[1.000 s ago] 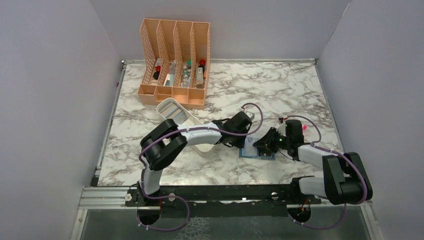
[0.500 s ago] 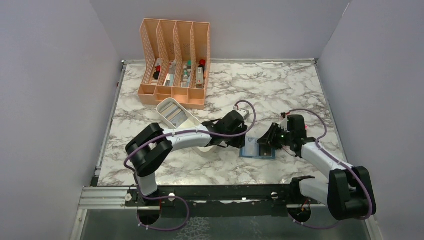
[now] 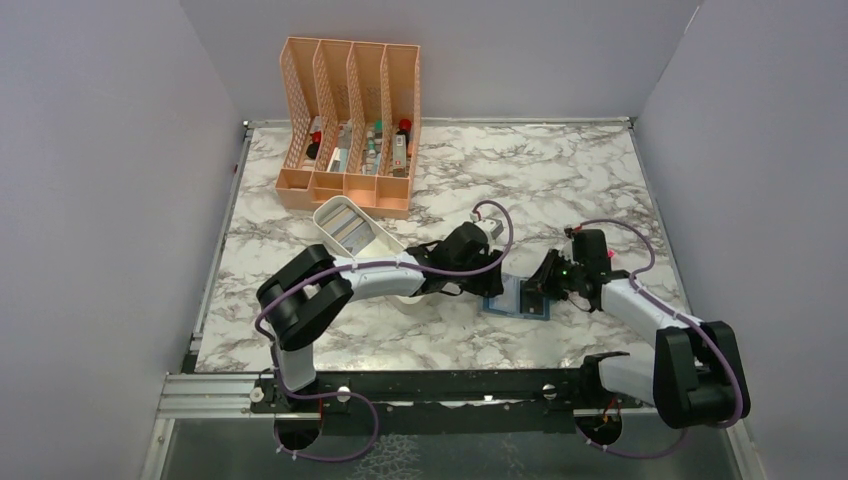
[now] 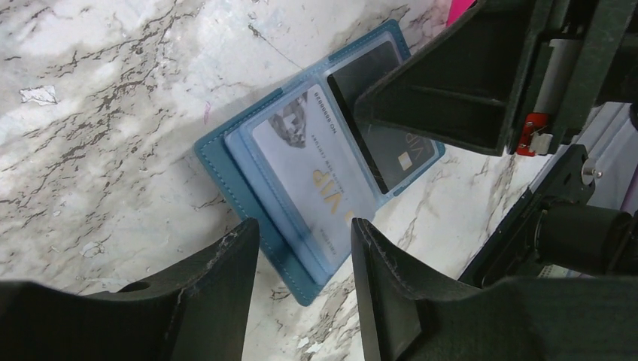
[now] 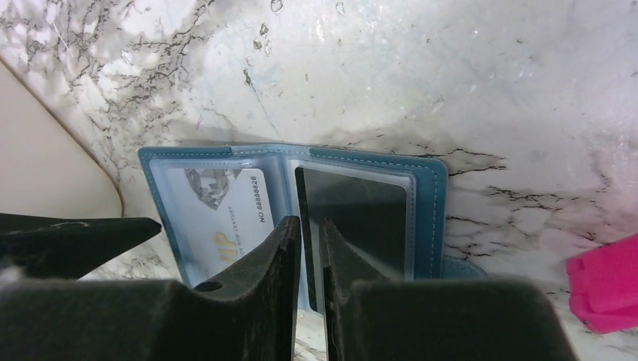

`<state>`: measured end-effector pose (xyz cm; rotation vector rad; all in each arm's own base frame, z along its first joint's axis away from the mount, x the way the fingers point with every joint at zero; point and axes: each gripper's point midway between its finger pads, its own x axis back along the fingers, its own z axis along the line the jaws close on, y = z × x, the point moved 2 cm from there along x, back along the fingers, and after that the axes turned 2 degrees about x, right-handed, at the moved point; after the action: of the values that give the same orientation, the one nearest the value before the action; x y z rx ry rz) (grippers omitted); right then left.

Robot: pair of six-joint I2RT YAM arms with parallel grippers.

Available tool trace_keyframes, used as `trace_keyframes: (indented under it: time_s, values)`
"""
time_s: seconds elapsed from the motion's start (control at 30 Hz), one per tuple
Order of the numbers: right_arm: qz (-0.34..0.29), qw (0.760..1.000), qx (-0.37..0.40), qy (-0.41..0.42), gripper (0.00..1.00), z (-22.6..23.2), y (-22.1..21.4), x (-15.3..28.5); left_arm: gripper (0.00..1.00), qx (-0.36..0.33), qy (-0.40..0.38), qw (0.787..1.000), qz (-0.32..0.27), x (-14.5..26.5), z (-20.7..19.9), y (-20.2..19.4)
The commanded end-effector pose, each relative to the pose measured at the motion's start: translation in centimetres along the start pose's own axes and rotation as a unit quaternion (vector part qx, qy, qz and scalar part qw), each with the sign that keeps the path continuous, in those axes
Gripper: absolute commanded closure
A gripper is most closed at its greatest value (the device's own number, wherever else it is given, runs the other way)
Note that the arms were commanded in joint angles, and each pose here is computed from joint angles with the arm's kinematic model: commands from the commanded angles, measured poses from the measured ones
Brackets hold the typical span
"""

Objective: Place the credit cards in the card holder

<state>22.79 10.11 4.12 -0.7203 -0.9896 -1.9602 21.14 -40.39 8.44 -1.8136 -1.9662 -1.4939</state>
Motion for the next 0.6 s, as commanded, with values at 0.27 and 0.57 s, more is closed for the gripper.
trace_keyframes:
  time_s: [0.27,0.57]
  values:
    - [-0.028,0.999,0.012,0.032,0.83,1.4,0.7,1.1,0.5,-0.002,-0.01,1.0,-0.012,-0.9,-0.1,0.3]
    - [-0.009,0.999,0.015,0.052,0.83,2.0,0.6,0.5,0.5,0.003,-0.026,1.0,-0.009,-1.4,-0.4,0.2]
